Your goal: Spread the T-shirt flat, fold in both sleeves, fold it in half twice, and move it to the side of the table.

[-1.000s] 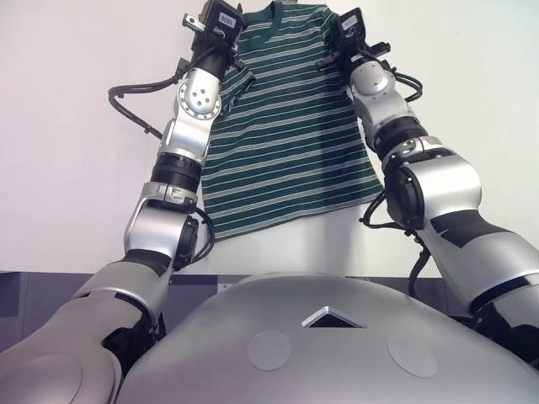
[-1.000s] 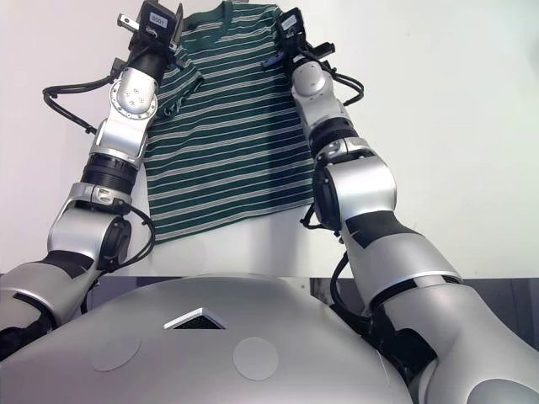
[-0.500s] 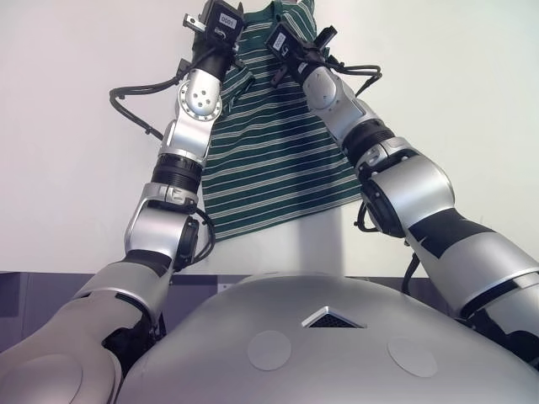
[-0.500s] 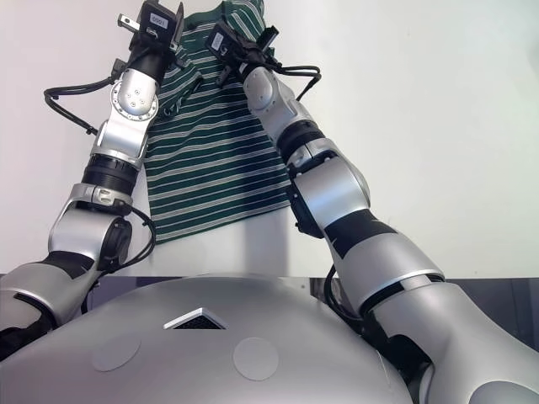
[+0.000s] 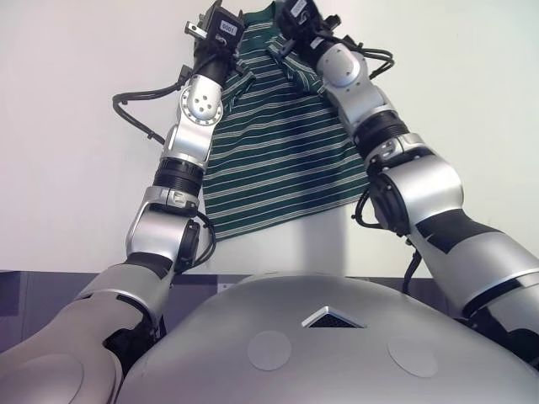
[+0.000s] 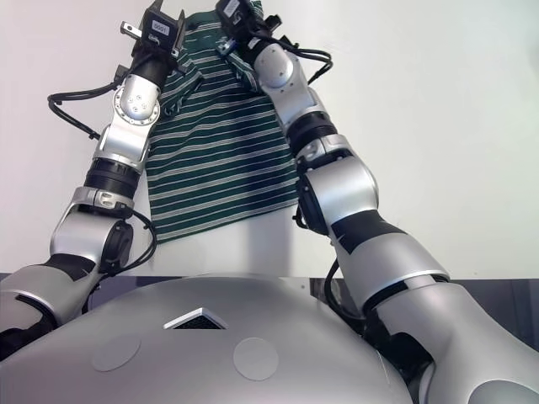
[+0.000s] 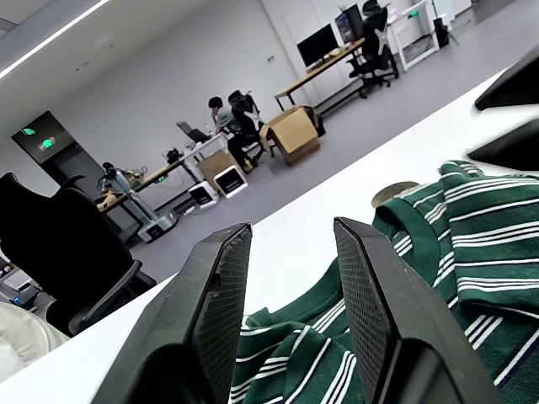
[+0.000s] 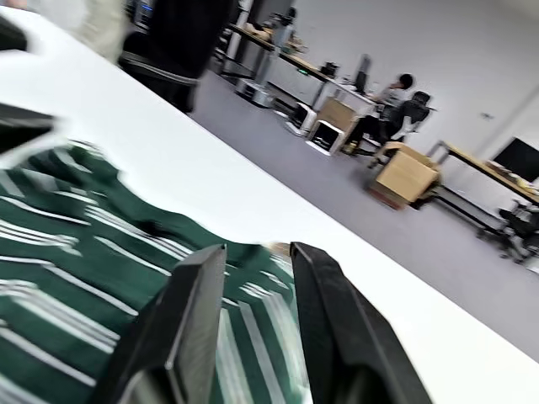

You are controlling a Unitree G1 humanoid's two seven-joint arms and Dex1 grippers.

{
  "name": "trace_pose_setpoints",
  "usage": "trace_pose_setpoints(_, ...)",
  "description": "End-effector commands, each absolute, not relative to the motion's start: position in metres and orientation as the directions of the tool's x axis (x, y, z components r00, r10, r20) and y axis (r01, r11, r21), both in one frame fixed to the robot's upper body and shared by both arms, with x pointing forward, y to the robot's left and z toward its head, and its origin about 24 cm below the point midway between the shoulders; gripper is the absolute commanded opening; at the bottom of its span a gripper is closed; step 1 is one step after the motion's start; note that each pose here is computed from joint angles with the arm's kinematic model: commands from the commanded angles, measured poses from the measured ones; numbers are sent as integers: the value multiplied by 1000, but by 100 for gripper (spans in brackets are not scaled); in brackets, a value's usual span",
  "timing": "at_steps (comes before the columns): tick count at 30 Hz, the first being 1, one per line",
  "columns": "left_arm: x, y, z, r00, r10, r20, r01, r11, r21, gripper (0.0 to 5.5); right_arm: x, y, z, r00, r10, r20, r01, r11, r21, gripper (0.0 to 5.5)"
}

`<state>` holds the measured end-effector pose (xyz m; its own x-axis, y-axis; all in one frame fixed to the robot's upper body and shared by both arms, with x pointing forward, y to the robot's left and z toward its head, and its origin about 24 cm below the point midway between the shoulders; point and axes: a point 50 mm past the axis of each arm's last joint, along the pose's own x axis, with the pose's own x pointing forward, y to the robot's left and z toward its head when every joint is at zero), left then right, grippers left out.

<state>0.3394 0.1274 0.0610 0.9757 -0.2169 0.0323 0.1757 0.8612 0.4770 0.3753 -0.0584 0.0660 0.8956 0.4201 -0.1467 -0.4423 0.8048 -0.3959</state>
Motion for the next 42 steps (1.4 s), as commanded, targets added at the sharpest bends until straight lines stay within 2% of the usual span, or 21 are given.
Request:
trace_pose_setpoints(1,338,125,61,974,-225,40,180,863,471,180,372,-68,47,901,360,-241,-432,784,-445,144)
trace_pose_setpoints(4,338,125,61,973,-229,38,185,861,474,180,359,-77,20,874,333,-354,-478,718,-506,144)
trace_pose_setpoints(8,339,124,61,972,-234,36,189,859,476,180,349,-102,-5,852,234,-468,-494,653,-573,144)
trace_pose_setpoints(11,338,125,60,972,-231,35,187,859,477,180,345,-123,-13,830,167,-532,-507,625,-594,144)
trace_pose_setpoints(15,338,126,59,973,-227,35,184,859,478,180,345,-139,-14,826,119,-551,-501,602,-622,144)
trace_pose_setpoints(17,338,125,60,972,-231,38,185,859,478,180,351,-142,-5,864,114,-490,-446,623,-642,144)
trace_pose_setpoints(19,338,125,62,971,-234,46,185,859,477,180,362,-140,16,925,144,-352,-352,674,-649,144)
trace_pose_setpoints(21,337,127,75,961,-258,99,195,886,421,180,370,-136,52,974,202,-100,-223,794,-565,144)
trace_pose_setpoints(23,334,127,94,935,-309,173,236,908,345,180,367,-136,82,966,240,102,-165,865,-474,144)
trace_pose_setpoints(25,329,129,120,891,-375,258,301,911,283,180,355,-138,106,931,274,242,-165,905,-392,144)
trace_pose_setpoints(27,310,152,138,825,-495,271,376,840,390,196,327,-144,112,871,408,273,-249,846,-471,146)
trace_pose_setpoints(29,277,190,127,757,-641,124,434,636,638,227,283,-168,96,813,554,179,-340,702,-626,177)
trace_pose_setpoints(31,240,224,106,685,-725,-74,482,374,792,257,241,-202,75,764,644,35,-385,500,-776,213)
trace_pose_setpoints(33,203,250,86,612,-756,-232,521,165,837,295,203,-238,60,711,697,-97,-412,300,-860,254)
trace_pose_setpoints(34,186,256,79,560,-773,-298,543,71,837,310,182,-258,53,684,708,-177,-443,210,-872,258)
trace_pose_setpoints(36,162,251,69,468,-811,-351,565,-30,824,310,151,-286,48,655,703,-278,-495,121,-860,258)
trace_pose_setpoints(38,148,240,60,411,-830,-378,567,-92,818,310,134,-299,44,628,701,-338,-532,69,-844,258)
trace_pose_setpoints(42,140,222,38,374,-783,-497,590,-212,779,310,123,-300,30,526,720,-452,-609,-53,-792,258)
